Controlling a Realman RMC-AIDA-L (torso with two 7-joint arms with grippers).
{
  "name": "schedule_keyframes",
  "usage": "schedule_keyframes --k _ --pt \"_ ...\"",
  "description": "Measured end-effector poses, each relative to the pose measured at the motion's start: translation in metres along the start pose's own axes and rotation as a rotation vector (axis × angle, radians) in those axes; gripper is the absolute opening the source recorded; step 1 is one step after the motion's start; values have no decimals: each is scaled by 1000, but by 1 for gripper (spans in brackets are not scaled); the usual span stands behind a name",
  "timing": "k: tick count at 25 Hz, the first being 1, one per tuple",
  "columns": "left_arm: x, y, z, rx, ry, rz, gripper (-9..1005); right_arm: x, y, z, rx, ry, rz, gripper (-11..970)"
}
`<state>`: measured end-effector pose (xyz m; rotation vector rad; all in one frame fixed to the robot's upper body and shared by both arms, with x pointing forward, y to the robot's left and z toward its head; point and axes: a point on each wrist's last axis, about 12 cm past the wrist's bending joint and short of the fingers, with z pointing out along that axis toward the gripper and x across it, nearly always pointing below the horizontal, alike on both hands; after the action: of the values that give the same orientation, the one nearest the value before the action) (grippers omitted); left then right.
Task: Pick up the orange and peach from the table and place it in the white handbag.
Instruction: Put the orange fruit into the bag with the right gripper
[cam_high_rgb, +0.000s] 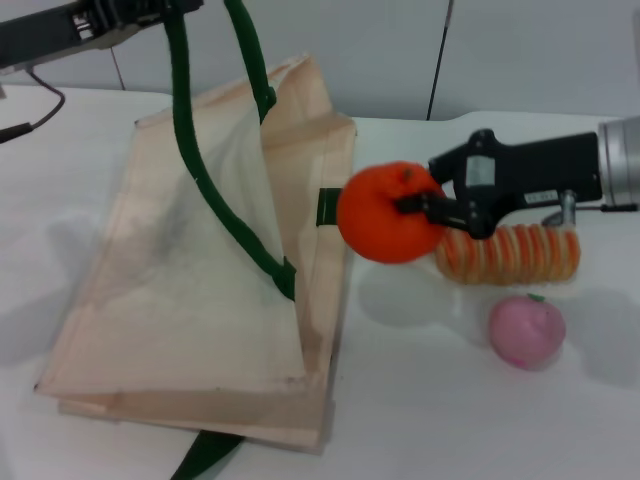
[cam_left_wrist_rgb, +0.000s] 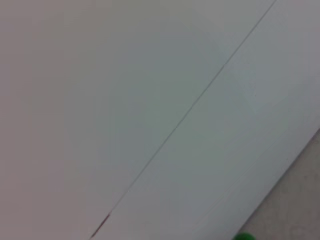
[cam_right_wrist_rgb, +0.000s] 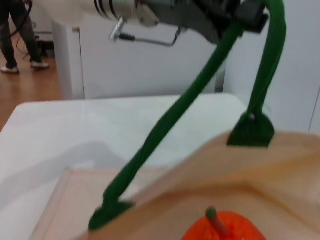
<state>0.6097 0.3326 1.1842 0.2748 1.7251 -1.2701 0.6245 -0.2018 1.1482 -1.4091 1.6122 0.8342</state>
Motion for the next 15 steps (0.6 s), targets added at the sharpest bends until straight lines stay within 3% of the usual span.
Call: schedule_keyframes --k 15 --pt "-3 -12 21 85 4 16 119 -24 -8 47 8 -24 -56 59"
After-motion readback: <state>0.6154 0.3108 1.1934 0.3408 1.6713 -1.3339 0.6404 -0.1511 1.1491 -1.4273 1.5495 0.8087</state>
